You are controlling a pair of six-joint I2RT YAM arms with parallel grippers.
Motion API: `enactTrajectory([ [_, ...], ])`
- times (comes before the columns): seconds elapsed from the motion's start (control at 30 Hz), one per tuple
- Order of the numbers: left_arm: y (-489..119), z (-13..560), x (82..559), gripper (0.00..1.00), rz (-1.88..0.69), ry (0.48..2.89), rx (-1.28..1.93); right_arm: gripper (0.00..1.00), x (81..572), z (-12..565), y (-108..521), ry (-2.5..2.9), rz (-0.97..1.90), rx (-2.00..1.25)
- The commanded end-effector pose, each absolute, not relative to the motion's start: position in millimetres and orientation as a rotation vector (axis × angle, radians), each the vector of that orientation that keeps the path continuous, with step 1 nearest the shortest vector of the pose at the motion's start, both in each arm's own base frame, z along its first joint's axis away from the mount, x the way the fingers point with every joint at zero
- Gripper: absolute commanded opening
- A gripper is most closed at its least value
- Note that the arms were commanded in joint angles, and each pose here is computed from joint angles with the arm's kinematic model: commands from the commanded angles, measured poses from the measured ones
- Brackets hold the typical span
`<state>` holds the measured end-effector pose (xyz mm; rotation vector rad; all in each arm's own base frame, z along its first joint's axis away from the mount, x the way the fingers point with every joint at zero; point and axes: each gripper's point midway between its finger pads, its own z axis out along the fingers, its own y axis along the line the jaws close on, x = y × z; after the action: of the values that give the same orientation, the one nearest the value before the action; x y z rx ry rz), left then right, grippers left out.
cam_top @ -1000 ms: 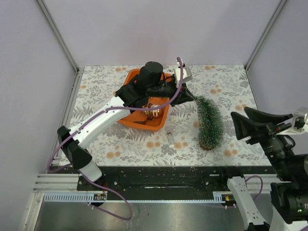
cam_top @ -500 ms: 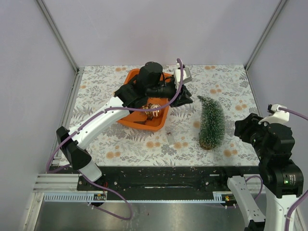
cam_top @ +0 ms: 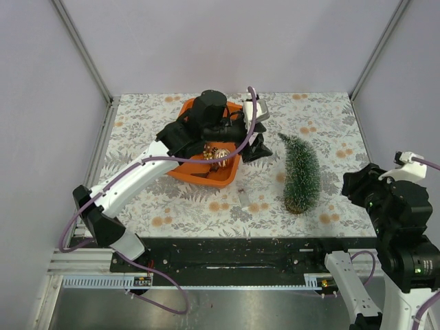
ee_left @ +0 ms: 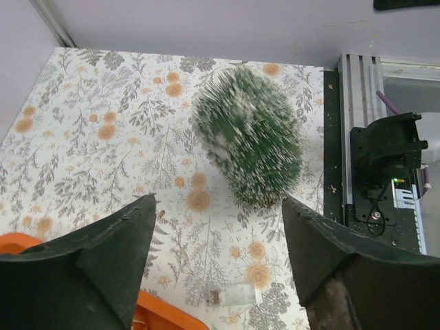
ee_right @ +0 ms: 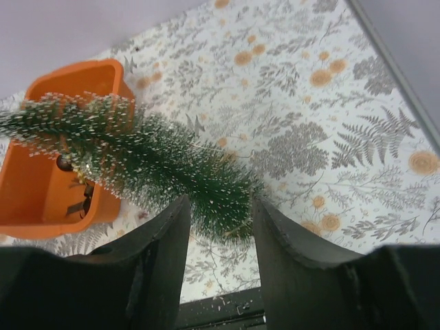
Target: Decorate the small christmas tree
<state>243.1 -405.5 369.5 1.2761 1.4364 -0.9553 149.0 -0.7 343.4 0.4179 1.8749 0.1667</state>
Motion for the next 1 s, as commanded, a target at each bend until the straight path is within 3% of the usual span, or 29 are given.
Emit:
enactTrajectory([
  [0.0,-380,388,233,0.82,-0.886,1.394,1.269,0.50,148,369,-14,1.820,0.094,0.425],
  [0.3,-341,357,185,0.85,-0.917,1.419,1.380,0.45,159,334,-5,1.930,0.121,0.443],
  [0.7,-360,329,135,0.85,-0.836,1.258,1.573,0.43,156,323,-10,1.967,0.082,0.460],
  [0.97,-381,321,130,0.89,-0.795,1.252,1.586,0.16,162,310,3,1.991,0.175,0.490],
])
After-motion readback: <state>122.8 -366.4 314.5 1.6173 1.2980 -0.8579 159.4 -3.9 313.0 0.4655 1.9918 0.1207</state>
